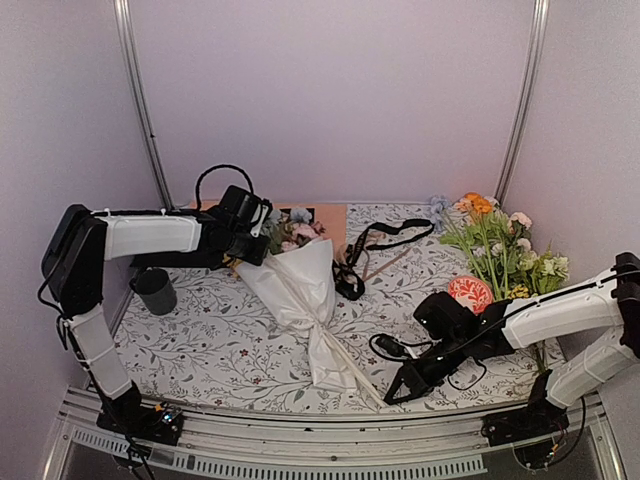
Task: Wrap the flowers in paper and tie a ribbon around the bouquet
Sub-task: Tie the ribbon around the folded bouquet.
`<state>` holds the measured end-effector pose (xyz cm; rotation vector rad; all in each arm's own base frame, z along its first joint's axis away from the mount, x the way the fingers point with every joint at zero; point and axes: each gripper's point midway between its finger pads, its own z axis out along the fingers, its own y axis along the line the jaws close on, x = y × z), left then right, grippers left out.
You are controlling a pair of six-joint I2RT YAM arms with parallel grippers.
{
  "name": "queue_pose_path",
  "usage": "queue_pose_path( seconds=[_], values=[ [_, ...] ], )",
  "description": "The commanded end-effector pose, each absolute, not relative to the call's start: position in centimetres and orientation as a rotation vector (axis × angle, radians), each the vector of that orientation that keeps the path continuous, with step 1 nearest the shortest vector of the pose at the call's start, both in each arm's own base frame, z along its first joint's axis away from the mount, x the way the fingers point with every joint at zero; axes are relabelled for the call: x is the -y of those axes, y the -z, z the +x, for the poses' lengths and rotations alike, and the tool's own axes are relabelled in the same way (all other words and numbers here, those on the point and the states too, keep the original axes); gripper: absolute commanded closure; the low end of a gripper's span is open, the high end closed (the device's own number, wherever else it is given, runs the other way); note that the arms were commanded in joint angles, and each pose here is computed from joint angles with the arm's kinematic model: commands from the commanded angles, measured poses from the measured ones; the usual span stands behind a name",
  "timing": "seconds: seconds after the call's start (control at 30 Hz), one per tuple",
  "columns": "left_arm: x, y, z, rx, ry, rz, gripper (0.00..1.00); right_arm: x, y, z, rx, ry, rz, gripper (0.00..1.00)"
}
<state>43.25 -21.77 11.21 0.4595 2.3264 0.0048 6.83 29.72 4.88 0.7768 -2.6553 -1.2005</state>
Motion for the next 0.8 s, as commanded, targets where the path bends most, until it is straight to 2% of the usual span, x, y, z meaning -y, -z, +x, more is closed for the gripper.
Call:
queue_pose_path(
  seconds=[0.0, 0.2, 0.77],
  values=[
    [17.2, -12.8, 45.9, -2.263, -0.162, 0.319, 1.00, -27.1, -1.9, 3.1, 2.553, 1.095, 0.680, 0.99],
    [16.4, -12.6, 45.8, -2.269, -0.178, 0.312, 1.00, -25.2, 0.9, 1.9, 2.541, 1.026, 0.635, 0.99],
    [14.9, -11.8, 45.2, -2.286, -0.178, 0.296, 1.00, -23.7, 1.5, 0.5, 2.501, 0.991, 0.621, 0.99]
  ],
)
